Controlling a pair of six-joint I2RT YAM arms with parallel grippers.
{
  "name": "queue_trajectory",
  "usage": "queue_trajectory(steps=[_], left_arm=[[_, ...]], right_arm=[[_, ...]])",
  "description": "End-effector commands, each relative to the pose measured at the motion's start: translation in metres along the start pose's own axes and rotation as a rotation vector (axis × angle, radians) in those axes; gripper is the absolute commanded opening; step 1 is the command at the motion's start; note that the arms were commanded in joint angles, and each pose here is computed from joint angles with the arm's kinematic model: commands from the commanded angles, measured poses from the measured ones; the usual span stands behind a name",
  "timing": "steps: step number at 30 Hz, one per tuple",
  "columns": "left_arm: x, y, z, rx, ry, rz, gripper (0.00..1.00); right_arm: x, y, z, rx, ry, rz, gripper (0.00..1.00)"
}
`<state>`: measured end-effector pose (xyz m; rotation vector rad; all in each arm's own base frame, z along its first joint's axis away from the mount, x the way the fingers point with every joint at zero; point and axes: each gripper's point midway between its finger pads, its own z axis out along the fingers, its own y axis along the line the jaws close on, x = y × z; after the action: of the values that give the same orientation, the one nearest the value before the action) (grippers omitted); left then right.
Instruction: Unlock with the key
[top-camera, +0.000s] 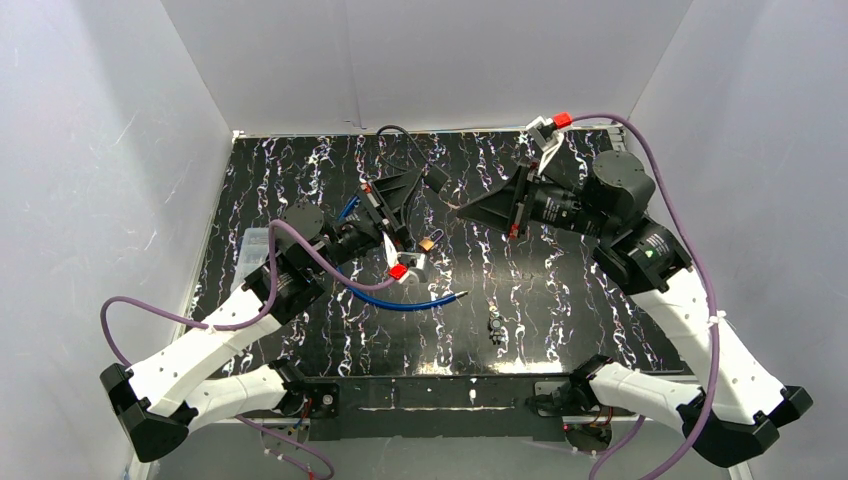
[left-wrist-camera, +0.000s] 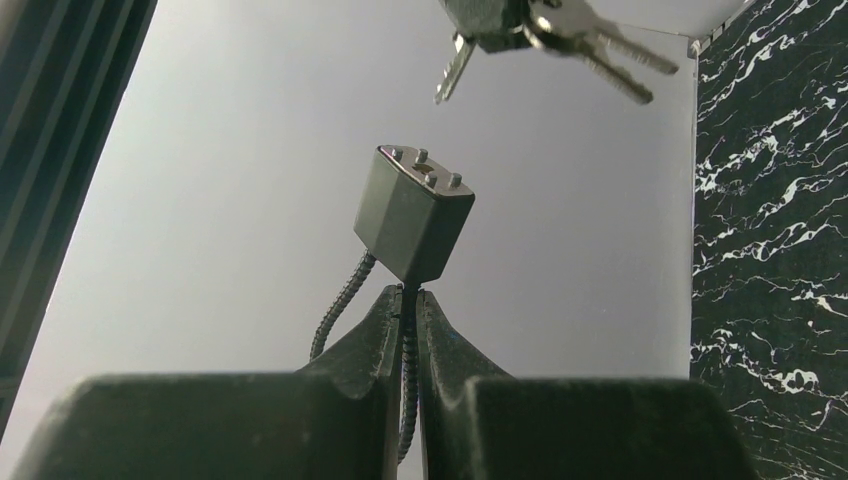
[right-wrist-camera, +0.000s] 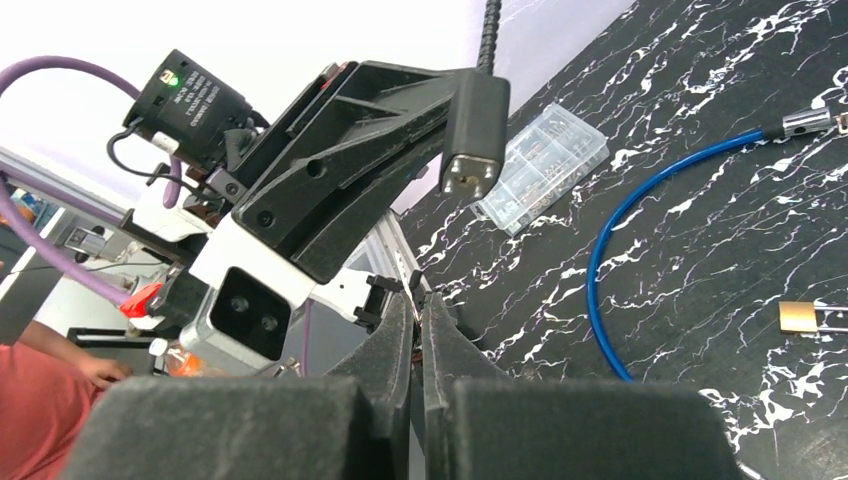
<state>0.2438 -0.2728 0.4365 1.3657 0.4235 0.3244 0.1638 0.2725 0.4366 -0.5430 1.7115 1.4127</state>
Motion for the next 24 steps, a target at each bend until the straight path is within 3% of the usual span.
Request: queue_trajectory(steps=[1,24], left_arm=[[-0.012,0.034,-0.008,-0.077,-0.033,0.031,0.0],[-0.013,0.032,-0.01,-0.077,-0.034,0.043,0.0]], right_arm=[[-0.027,0.012,0.001,-0.033,-0.087,-0.091,0.01],[-0.032,-0.01,0.012,0.03,-0.12,-0.104,0.01]])
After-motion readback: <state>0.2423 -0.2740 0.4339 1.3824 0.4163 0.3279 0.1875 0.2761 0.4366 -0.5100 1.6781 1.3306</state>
